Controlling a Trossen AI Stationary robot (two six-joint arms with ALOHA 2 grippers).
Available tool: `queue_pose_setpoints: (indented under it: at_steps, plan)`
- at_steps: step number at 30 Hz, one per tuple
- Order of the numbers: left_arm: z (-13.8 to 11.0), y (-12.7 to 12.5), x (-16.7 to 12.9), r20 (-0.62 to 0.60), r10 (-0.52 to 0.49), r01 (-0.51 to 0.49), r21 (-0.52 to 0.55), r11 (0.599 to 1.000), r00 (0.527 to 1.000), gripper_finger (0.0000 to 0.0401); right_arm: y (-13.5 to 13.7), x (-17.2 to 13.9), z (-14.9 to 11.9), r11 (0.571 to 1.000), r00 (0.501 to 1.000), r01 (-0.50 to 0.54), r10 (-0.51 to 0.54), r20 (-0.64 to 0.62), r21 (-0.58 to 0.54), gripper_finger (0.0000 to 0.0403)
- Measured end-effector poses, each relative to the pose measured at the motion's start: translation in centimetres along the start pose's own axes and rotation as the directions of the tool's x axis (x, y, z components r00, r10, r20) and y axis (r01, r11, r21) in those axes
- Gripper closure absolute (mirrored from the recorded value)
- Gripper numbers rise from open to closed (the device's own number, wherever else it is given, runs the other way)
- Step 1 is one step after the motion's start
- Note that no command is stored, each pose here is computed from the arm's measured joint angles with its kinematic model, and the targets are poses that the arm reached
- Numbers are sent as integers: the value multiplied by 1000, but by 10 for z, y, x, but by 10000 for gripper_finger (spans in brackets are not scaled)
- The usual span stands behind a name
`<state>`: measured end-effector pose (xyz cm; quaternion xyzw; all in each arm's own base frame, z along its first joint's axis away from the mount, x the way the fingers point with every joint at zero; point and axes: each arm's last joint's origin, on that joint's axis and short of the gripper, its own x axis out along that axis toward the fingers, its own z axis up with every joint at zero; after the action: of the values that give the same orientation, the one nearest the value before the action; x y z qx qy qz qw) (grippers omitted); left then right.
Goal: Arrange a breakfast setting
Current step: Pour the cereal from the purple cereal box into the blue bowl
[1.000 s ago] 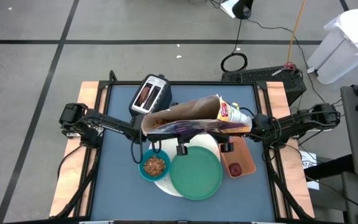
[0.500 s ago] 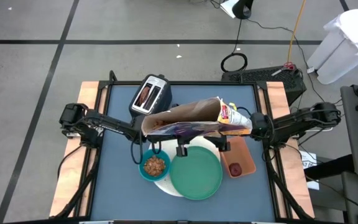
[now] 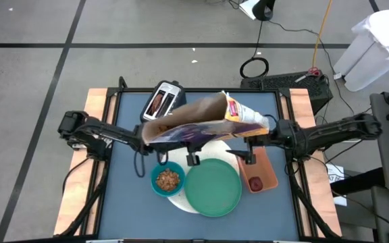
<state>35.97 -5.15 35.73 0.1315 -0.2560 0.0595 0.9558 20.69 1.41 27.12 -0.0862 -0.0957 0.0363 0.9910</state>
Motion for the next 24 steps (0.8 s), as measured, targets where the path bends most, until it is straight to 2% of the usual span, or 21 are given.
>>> queue_pose_setpoints:
  at_steps: [4, 11, 18, 24]
  plan:
    - [18, 5, -3, -6, 18, -18, 40, 999, 1000, 253, 0, -8, 1, 1000, 999, -9, 9, -54, -2, 6]
    - [60, 14, -16, -50, 198, -189, 135, 973, 979, 253, 0, -13, 4, 1000, 997, -12, 12, -72, 0, 6]
    - [102, 16, -37, -113, 424, -378, 292, 879, 899, 253, 0, -14, 4, 1000, 997, -13, 13, -71, 2, 7]
    - [131, 21, -55, -186, 558, -467, 376, 801, 809, 253, 0, -14, 4, 1000, 997, -14, 14, -72, 3, 7]
